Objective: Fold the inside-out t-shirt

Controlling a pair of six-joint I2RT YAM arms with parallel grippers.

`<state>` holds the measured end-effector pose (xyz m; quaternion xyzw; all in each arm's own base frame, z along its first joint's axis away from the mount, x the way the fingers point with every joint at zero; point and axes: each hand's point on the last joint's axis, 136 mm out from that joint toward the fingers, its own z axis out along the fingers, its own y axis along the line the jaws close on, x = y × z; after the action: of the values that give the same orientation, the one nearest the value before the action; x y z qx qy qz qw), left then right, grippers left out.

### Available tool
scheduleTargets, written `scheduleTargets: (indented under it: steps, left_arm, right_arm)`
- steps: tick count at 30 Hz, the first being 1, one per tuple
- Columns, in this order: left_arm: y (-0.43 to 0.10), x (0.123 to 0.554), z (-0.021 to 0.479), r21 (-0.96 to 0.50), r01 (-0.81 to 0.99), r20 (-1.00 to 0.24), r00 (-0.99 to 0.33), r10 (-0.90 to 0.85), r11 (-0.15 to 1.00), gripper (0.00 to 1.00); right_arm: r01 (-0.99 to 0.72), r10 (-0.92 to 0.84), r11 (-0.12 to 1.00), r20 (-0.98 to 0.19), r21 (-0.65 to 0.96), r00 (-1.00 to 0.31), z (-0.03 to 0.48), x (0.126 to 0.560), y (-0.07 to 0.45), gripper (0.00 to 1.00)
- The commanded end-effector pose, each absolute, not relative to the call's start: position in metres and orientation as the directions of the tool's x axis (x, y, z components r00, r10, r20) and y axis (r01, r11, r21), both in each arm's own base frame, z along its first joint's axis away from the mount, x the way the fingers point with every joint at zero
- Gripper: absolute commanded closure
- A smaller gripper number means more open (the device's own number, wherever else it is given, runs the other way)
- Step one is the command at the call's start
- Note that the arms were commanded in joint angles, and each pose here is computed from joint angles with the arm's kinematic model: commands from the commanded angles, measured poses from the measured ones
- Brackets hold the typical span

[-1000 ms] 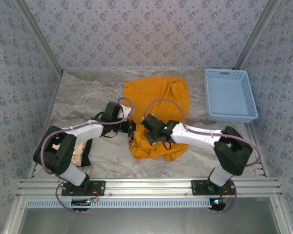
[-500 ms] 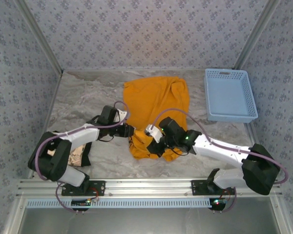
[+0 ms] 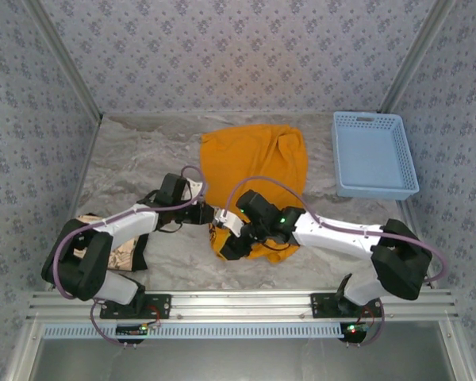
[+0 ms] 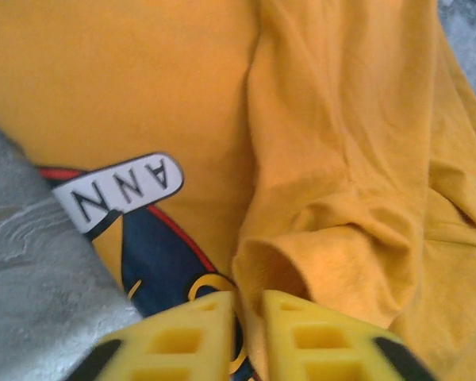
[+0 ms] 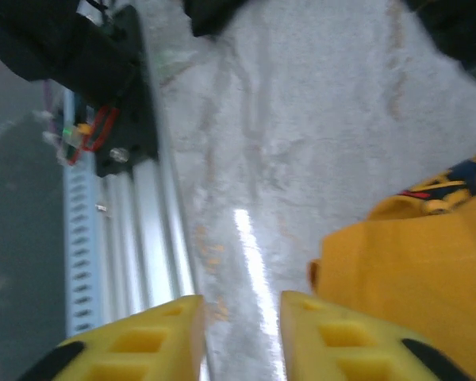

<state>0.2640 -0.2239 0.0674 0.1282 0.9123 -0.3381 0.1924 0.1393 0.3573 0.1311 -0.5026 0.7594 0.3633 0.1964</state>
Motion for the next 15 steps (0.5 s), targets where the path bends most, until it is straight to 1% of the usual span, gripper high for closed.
scheduleTargets:
  steps: [1,3,5,6,8,9,11,12,14,15]
  left_arm:
    - [-0.224,0.26,0.066,-0.579,0.363,-0.425,-0.899,0.11,0.73,0.71]
    - [-0.225,0.261,0.067,-0.581,0.364,-0.427,-0.898,0.107,0.728,0.64]
    - [-0.227,0.264,0.067,-0.584,0.368,-0.434,-0.895,0.104,0.724,0.62]
    - [-0.229,0.267,0.066,-0.585,0.371,-0.437,-0.893,0.105,0.721,0.61]
    - [-0.232,0.269,0.065,-0.592,0.37,-0.428,-0.897,0.109,0.716,0.61]
    - [-0.233,0.271,0.064,-0.596,0.362,-0.42,-0.901,0.105,0.717,0.6]
    - [-0.237,0.272,0.062,-0.603,0.356,-0.42,-0.903,0.096,0.714,0.59]
    - [-0.239,0.274,0.061,-0.602,0.357,-0.422,-0.902,0.095,0.714,0.59]
    - [-0.242,0.276,0.058,-0.599,0.357,-0.418,-0.903,0.1,0.717,0.59]
    - [-0.243,0.278,0.057,-0.599,0.353,-0.411,-0.906,0.102,0.719,0.6]
  right_arm:
    - [-0.918,-0.645,0.348,-0.663,0.189,-0.381,0.128,0.155,0.337,0.61]
    - [-0.921,-0.675,0.374,-0.648,0.113,-0.354,0.123,0.158,0.339,0.54]
    - [-0.91,-0.708,0.414,-0.624,0.014,-0.332,0.113,0.166,0.342,0.48]
    - [-0.909,-0.725,0.417,-0.608,-0.015,-0.323,0.107,0.168,0.345,0.47]
    - [-0.877,-0.742,0.47,-0.581,-0.096,-0.333,0.096,0.18,0.346,0.46]
    - [-0.881,-0.759,0.458,-0.566,-0.114,-0.321,0.089,0.18,0.348,0.46]
    - [-0.865,-0.773,0.474,-0.548,-0.164,-0.32,0.081,0.185,0.35,0.48]
    - [-0.861,-0.777,0.477,-0.544,-0.179,-0.317,0.077,0.187,0.351,0.51]
    - [-0.843,-0.772,0.501,-0.544,-0.198,-0.331,0.075,0.192,0.35,0.77]
    - [-0.845,-0.765,0.503,-0.548,-0.182,-0.338,0.075,0.191,0.35,0.85]
